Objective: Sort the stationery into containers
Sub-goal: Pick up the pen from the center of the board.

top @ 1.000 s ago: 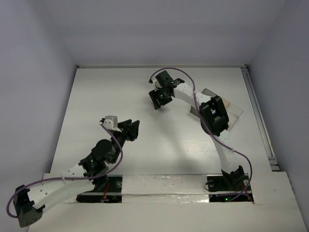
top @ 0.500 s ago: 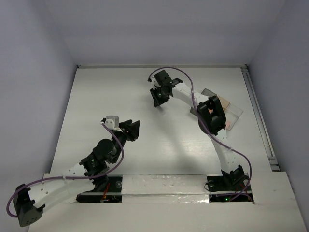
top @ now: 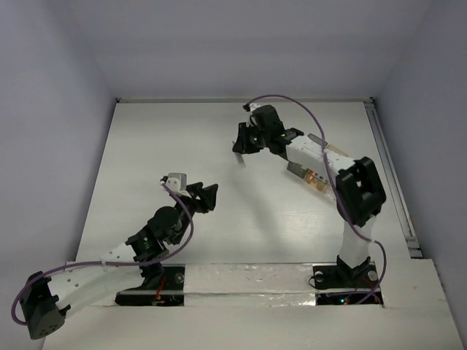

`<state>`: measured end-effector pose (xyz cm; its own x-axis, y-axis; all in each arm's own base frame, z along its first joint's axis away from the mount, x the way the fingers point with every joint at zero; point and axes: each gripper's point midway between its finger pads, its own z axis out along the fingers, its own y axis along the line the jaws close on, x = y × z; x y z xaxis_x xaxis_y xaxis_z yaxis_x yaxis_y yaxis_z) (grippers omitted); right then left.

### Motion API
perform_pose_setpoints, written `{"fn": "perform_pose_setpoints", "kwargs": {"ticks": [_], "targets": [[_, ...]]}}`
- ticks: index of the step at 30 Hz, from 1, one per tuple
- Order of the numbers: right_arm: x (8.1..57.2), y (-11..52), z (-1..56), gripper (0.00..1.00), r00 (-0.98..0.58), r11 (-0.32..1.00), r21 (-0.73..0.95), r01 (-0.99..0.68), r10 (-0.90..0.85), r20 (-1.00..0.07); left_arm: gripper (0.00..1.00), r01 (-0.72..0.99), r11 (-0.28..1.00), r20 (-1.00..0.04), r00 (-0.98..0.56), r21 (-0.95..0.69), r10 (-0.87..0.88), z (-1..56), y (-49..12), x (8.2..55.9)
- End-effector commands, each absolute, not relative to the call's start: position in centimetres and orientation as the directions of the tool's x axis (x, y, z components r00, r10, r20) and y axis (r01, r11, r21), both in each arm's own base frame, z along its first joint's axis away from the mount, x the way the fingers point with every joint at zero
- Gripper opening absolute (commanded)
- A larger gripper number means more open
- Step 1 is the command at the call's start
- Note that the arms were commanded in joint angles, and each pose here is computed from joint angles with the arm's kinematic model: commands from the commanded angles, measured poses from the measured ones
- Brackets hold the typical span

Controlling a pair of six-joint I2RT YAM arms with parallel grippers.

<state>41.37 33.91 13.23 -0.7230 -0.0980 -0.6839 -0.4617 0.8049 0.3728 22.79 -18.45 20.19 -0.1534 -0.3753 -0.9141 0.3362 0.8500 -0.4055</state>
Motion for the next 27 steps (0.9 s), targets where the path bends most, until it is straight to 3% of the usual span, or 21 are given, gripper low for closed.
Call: {"fn": "perform_pose_setpoints", "kwargs": {"ticks": [1,9,12,27], "targets": [[39.9,36.9,21.1,0.01,-0.666,0.659,0.572,-0.488,0.142,-0.732,0.51,0.363,0.814,-0.89,-0.144,-0.454,-0.432,21.7,-19.2,23.2],[35.2,39.1,22.6,0.02,-0.646,0.576,0.631,-0.52,0.217,-0.731,0.71,0.406,0.77,-0.87,-0.225,-0.492,-0.438,20.7,-20.7,24.1],[34.8,39.5,22.2,0.02,-0.655,0.564,0.644,-0.517,0.223,-0.722,0.74,0.418,0.751,-0.859,-0.23,-0.511,-0.457,20.8,-20.3,24.5],[32.2,42.4,22.2,0.02,-0.677,0.485,0.687,-0.541,0.234,-0.698,0.62,0.461,0.701,-0.838,-0.317,-0.545,-0.443,19.7,-21.0,25.4]]}}
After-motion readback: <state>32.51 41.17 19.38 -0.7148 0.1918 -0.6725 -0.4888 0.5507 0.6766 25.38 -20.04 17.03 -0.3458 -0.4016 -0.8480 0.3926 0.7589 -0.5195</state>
